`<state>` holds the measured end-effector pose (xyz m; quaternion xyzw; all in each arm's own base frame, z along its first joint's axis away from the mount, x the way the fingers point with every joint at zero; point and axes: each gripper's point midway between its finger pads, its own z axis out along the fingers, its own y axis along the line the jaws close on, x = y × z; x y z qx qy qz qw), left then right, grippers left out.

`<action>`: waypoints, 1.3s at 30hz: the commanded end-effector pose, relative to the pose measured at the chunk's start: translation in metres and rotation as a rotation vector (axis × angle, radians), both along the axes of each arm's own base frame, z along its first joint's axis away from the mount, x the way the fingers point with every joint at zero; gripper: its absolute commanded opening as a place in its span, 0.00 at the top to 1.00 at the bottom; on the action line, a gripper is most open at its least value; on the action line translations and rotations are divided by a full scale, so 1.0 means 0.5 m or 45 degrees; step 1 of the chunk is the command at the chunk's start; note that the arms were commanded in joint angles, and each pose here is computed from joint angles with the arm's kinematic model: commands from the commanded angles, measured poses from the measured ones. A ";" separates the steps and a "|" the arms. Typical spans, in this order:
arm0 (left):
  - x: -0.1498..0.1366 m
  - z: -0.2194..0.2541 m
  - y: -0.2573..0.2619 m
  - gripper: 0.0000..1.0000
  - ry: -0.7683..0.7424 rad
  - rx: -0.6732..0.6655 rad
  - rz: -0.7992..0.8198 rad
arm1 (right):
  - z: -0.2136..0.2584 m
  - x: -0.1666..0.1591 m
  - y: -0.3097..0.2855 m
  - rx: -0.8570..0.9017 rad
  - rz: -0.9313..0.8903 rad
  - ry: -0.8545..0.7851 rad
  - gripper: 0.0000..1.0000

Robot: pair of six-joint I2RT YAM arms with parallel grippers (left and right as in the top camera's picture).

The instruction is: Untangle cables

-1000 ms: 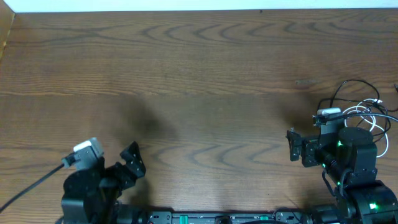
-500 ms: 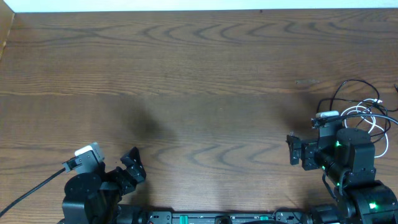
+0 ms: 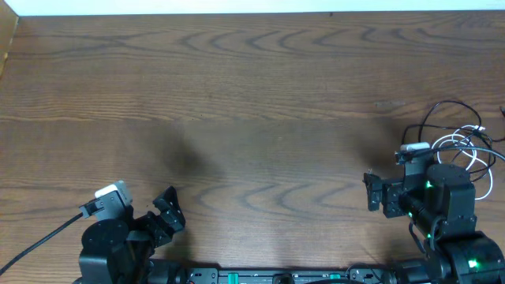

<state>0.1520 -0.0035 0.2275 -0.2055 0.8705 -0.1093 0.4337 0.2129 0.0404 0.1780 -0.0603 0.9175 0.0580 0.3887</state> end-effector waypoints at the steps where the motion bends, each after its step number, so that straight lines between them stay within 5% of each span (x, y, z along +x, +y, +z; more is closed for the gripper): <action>1: 0.000 -0.005 0.000 0.02 0.005 0.020 -0.014 | -0.003 -0.013 -0.010 -0.028 -0.012 -0.069 0.01; 19: 0.000 -0.005 0.000 0.02 0.005 0.020 -0.014 | 0.099 0.048 -0.001 0.144 -0.028 -1.103 0.01; 25: 0.000 -0.005 0.000 0.02 0.005 0.020 -0.014 | 0.105 0.051 -0.019 0.149 -0.089 -1.255 0.01; 39: 0.000 -0.005 0.000 0.02 0.006 0.020 -0.014 | 0.085 0.058 -0.086 0.061 -0.303 -1.209 0.01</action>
